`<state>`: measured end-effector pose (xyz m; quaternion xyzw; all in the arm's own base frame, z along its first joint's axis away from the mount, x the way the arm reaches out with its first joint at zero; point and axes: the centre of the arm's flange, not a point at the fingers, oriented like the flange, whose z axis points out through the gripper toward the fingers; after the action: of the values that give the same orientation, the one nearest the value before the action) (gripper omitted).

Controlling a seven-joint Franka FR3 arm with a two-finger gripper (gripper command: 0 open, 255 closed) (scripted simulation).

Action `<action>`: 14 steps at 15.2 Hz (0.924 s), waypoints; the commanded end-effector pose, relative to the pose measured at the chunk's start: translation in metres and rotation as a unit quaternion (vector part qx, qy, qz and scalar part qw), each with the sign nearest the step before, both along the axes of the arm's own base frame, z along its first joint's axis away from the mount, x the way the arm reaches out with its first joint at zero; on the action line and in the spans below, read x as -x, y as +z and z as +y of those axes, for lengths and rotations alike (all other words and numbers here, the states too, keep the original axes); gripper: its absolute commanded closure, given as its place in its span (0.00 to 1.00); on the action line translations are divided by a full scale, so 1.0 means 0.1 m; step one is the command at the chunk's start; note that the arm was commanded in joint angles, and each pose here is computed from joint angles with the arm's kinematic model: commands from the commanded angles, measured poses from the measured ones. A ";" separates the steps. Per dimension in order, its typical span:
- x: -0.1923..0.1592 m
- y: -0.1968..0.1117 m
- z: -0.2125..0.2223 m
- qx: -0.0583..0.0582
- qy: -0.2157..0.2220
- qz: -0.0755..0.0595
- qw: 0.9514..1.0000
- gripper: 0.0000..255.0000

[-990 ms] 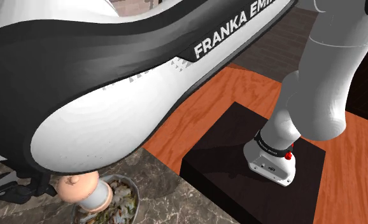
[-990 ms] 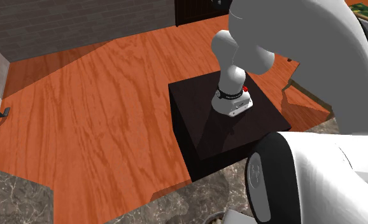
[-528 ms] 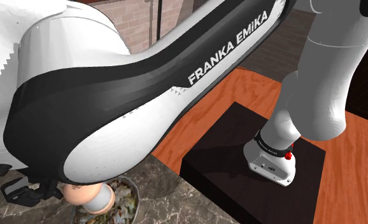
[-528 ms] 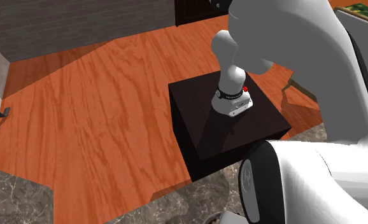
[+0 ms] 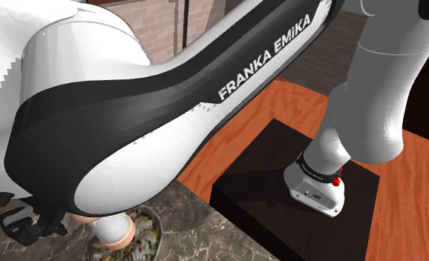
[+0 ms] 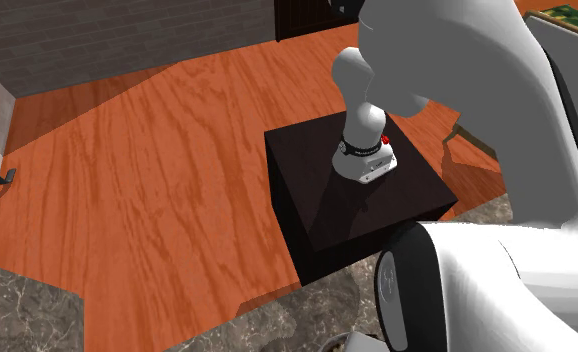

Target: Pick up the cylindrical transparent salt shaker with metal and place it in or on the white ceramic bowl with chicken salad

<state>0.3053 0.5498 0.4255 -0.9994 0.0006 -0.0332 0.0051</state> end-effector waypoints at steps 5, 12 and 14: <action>0.03 0.39 -0.01 0.000 0.000 0.000 1.000 0.00; 0.04 0.50 -0.01 0.000 0.000 0.000 1.000 0.00; 0.04 0.49 -0.01 0.000 0.000 0.000 1.000 0.00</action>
<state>0.3018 0.5488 0.4750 -0.9994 0.0006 -0.0331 0.0051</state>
